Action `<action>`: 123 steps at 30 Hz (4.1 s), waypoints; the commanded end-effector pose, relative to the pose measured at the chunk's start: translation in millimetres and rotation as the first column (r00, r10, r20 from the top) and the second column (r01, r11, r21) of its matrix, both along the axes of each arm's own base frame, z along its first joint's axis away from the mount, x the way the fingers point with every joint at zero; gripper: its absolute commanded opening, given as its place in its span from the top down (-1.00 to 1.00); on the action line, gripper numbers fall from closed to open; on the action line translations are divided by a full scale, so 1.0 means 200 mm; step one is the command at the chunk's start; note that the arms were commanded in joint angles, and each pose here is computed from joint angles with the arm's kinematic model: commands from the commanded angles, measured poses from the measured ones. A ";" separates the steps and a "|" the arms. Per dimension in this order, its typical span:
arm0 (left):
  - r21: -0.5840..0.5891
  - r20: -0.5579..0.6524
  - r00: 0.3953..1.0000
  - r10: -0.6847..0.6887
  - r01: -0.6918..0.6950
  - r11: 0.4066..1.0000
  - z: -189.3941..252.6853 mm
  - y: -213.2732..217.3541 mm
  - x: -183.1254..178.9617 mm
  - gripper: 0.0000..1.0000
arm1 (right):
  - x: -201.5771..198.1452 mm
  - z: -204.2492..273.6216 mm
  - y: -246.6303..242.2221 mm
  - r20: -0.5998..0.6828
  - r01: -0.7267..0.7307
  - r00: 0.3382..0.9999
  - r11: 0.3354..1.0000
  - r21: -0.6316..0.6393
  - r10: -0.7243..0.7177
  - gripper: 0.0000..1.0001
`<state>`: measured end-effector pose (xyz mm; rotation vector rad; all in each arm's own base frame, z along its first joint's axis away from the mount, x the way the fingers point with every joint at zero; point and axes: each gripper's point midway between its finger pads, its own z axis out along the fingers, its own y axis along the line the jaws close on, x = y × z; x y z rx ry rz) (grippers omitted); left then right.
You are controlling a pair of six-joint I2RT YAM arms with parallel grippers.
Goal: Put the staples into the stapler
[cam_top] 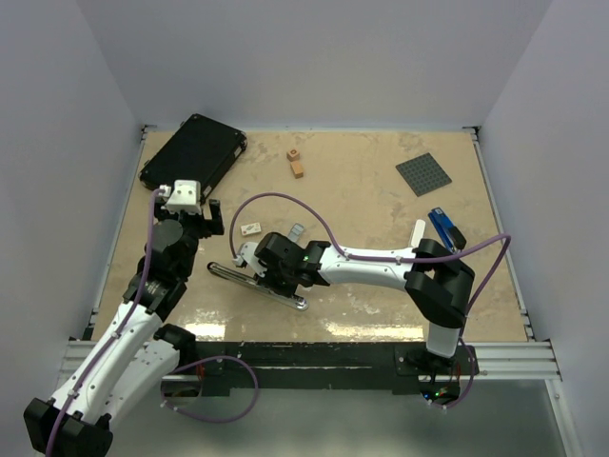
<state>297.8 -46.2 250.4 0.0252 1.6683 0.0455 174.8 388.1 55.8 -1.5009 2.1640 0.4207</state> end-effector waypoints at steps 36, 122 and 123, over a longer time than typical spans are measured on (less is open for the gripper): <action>-0.015 0.059 0.998 -0.005 0.006 1.000 0.09 0.00 0.01 -0.83 | -0.03 -0.02 0.03 -0.020 -0.043 0.999 0.999 0.023 0.044 0.74; -0.023 0.072 0.997 -0.020 0.022 0.999 0.11 -0.01 -0.01 -0.83 | 0.10 0.02 0.11 0.028 0.071 0.997 0.991 0.109 -0.075 0.16; -0.024 0.075 0.997 -0.022 0.023 0.999 0.11 -0.01 -0.01 -0.83 | 0.10 0.00 0.10 0.024 0.072 0.997 0.992 0.101 -0.075 0.16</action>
